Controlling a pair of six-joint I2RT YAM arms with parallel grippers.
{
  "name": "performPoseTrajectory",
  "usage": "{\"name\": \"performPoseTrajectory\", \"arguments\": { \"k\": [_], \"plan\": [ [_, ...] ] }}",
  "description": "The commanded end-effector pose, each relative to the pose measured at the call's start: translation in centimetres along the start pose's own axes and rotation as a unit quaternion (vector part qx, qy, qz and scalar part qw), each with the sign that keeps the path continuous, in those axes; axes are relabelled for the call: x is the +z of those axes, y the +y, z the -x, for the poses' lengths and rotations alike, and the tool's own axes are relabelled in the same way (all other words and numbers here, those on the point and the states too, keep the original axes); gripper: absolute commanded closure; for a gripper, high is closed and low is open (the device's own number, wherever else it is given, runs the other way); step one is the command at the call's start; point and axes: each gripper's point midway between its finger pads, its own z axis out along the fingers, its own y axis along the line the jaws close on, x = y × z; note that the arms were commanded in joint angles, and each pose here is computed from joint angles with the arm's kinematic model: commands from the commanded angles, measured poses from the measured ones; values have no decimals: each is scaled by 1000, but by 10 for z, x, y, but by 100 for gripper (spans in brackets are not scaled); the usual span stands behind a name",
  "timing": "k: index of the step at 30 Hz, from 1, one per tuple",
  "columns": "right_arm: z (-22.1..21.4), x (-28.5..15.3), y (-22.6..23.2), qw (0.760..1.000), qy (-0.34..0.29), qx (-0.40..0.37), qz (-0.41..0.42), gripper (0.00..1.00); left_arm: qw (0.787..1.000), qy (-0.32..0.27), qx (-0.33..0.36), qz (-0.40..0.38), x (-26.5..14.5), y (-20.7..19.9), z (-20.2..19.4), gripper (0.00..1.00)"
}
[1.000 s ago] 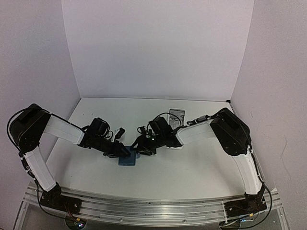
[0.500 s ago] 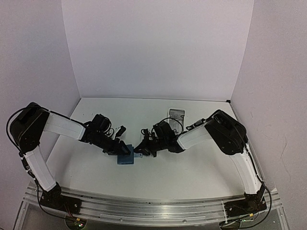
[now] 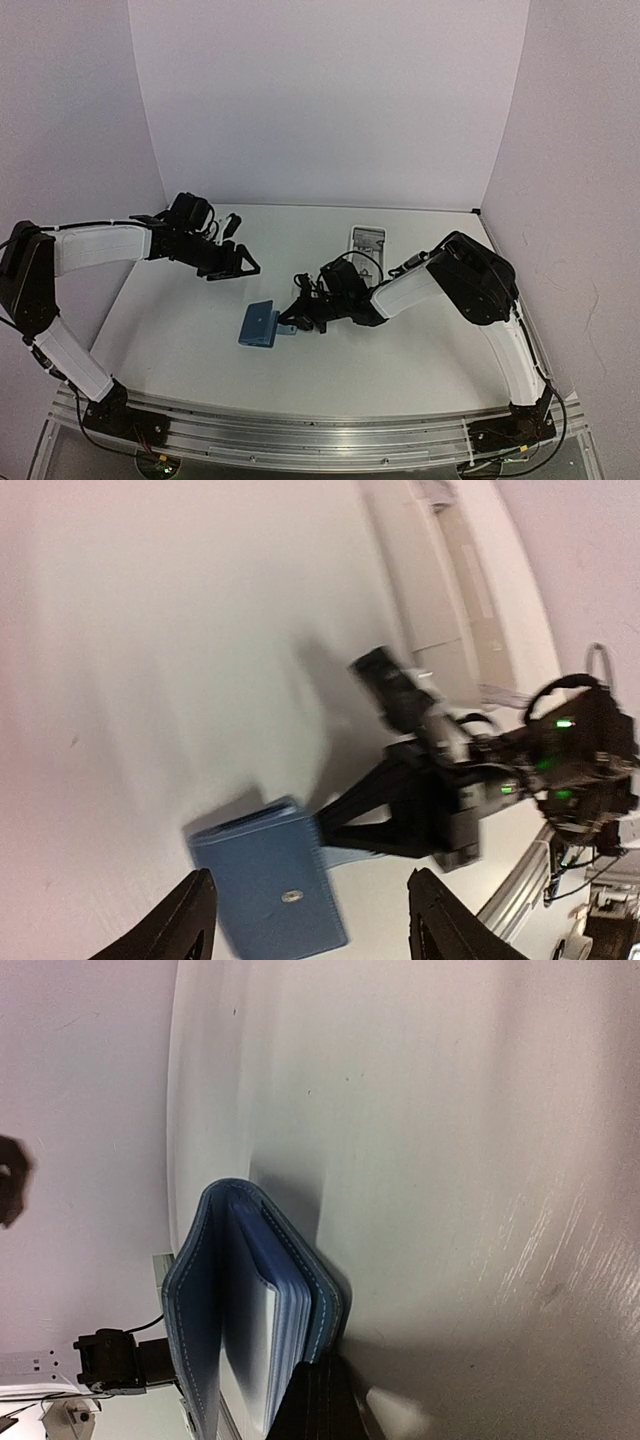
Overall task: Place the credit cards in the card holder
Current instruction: Close the card holder at the center of the board.
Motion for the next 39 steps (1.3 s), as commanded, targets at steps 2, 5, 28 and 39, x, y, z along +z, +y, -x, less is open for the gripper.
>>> {"name": "performPoseTrajectory", "arguments": {
  "k": [2, 5, 28, 39],
  "plan": [
    [-16, 0, -19, 999, 16, 21, -43, 100, 983, 112, -132, 53, 19, 68, -91, 32],
    [-19, 3, -21, 999, 21, 22, -43, 100, 986, 106, -124, 20, 29, 61, -97, 31],
    [-19, 10, -2, 1000, 26, 6, -5, 100, 974, 132, -141, -118, 59, 34, -134, 97],
    [47, -99, 193, 963, -49, -219, 150, 53, 956, -26, 160, -245, -51, -68, -24, 100]
  ]
}}
